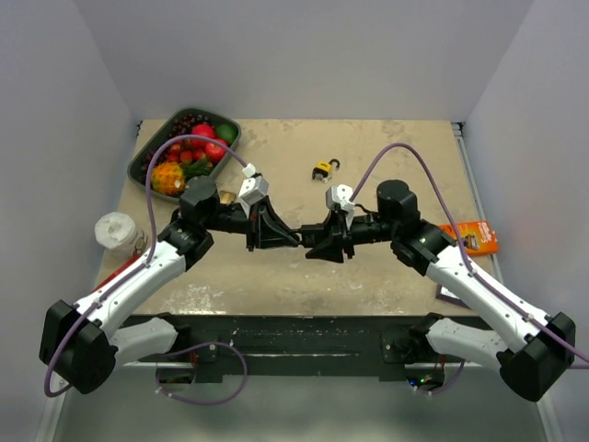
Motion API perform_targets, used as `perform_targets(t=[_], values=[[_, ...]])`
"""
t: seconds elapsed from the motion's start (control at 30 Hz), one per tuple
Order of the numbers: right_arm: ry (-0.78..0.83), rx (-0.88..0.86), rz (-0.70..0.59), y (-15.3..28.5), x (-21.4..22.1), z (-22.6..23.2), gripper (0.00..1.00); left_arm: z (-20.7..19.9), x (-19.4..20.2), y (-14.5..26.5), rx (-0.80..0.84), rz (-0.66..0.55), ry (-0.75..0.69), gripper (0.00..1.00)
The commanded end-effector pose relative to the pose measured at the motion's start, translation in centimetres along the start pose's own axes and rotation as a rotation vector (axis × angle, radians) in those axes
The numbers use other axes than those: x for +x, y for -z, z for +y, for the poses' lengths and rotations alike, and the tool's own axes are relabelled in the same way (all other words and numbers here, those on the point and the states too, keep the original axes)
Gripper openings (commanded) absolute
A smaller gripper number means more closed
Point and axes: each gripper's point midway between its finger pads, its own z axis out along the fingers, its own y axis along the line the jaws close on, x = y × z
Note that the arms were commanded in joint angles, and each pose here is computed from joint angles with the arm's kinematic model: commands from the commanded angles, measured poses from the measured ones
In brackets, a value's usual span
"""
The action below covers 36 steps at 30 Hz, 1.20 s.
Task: Lock with the key
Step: Lock the lock.
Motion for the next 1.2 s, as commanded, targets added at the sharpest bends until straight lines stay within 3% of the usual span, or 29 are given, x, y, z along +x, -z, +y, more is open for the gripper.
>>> perform_targets(t=[0.0, 0.03, 0.1, 0.27, 0.6, 0.9, 1.1, 1.13, 1.17], values=[[0.042, 0.005, 0.012, 0.5, -1.1, -0.6, 0.63, 0.7, 0.2, 1.6, -0.057, 0.024, -0.133, 0.0], [0.048, 0.02, 0.008, 0.9, -1.5, -0.9, 0.69, 1.1, 0.5, 2.1, -0.066, 0.03, -0.152, 0.0], [0.042, 0.049, 0.015, 1.8, -1.5, -1.8, 0.72, 1.4, 1.0, 2.5, -0.076, 0.04, -0.151, 0.0], [0.094, 0.074, 0.036, 3.1, -2.2, -2.0, 0.73, 2.2, 1.3, 3.4, -0.099, 0.046, -0.169, 0.0], [0.099, 0.074, 0.079, 3.1, -1.2, -2.4, 0.52, 1.9, 1.2, 3.4, -0.06, 0.063, -0.226, 0.0], [0.077, 0.053, 0.078, 2.5, -0.9, -2.8, 0.45, 1.8, 1.1, 3.3, -0.055, 0.056, -0.228, 0.0], [0.071, 0.052, 0.076, 2.2, -1.3, -3.2, 0.28, 1.8, 0.7, 3.1, -0.047, 0.048, -0.22, 0.0], [0.081, 0.054, 0.074, 2.3, -1.6, -3.2, 0.15, 1.8, 0.7, 3.1, -0.046, 0.049, -0.219, 0.0], [0.074, 0.053, 0.081, 2.3, -1.5, -3.2, 0.08, 1.8, 0.7, 3.1, -0.046, 0.052, -0.215, 0.0]])
